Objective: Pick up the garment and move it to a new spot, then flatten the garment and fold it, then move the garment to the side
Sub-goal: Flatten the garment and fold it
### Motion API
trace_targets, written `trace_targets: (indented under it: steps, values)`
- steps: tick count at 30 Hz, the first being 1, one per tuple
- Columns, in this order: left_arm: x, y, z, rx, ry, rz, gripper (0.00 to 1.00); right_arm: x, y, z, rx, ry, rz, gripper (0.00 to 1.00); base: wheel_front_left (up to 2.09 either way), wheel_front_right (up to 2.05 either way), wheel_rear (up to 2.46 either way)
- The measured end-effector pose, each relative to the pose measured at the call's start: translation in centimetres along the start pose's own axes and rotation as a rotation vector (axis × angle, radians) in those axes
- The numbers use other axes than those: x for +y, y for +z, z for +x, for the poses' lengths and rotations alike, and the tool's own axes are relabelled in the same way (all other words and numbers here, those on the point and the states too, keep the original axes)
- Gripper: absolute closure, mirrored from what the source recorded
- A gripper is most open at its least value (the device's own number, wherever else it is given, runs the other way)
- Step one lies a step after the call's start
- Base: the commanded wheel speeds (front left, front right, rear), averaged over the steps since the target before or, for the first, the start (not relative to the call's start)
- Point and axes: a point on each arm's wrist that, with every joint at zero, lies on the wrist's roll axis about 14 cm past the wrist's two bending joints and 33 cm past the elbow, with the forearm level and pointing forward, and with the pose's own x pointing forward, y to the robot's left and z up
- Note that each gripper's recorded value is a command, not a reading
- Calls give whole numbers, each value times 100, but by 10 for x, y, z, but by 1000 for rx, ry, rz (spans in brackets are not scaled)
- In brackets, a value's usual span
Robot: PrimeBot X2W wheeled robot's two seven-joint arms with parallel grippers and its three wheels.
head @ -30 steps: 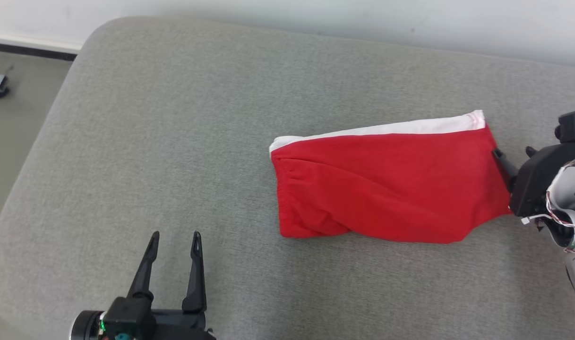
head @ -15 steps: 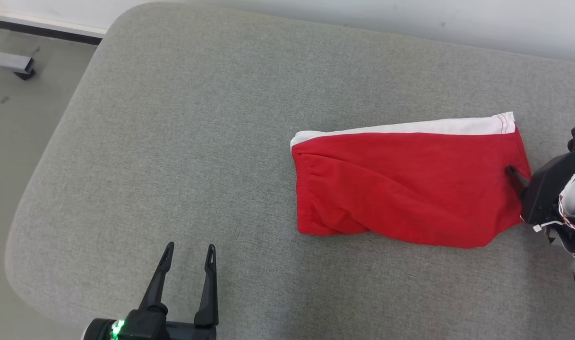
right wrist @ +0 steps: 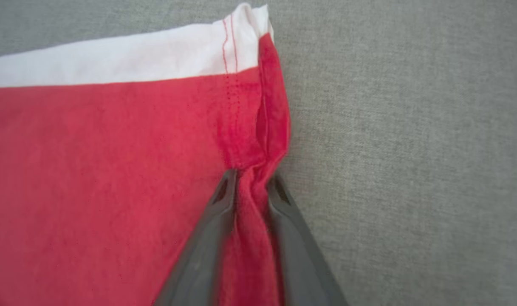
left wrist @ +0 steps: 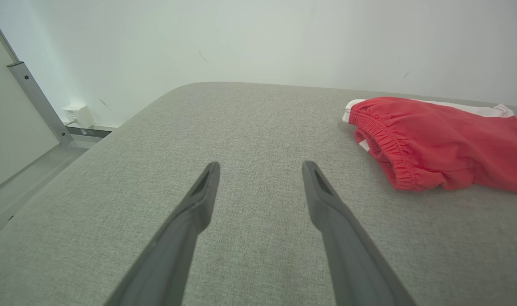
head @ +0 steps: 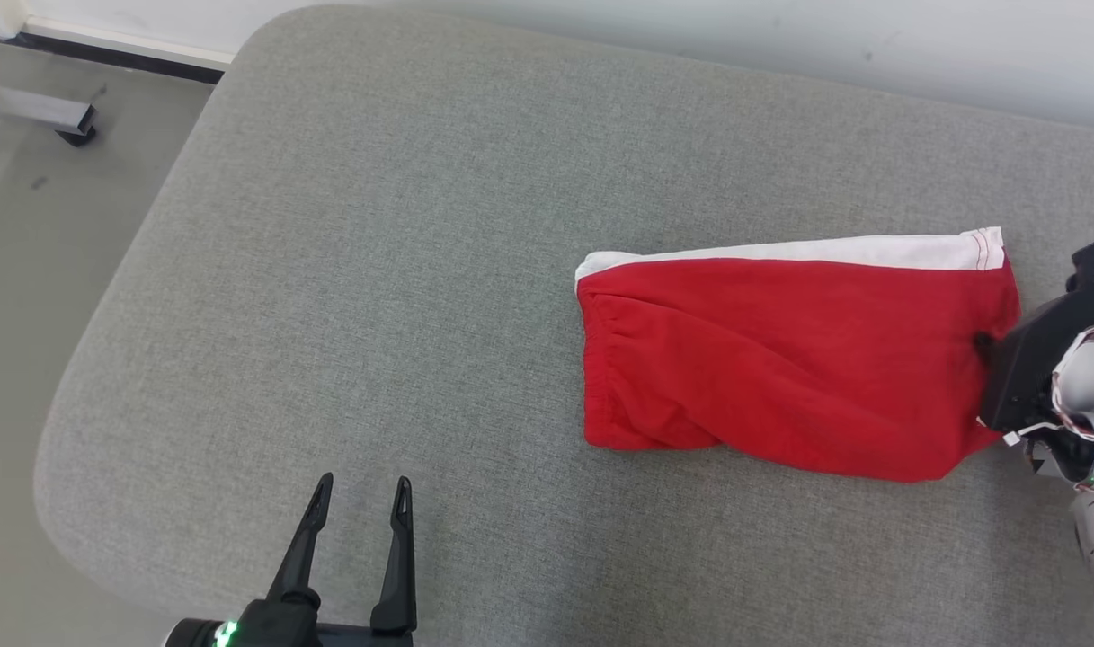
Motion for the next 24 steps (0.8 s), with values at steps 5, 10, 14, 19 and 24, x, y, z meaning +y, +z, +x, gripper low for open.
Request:
trace_targets:
  steps: [5,10,14,19,24]
  values:
    - [0,2,-2,-6,4,-2,0,1,-1,-2,-14,-5,1,100,0,0,0]
    - [-2,2,-5,-8,-1,-7,0,-6,-2,-10,-47,-29,1,100,0,0,0]
    - [-3,4,-6,-17,-6,-13,0,-14,-8,-21,-84,-51,26,100,0,0,0]
    - [-10,5,-6,-24,-33,-22,0,-39,-17,-41,-118,-118,36,100,0,0,0]
    - [-19,8,-6,-35,-64,-27,0,-64,-15,-67,-173,-190,43,100,0,0,0]
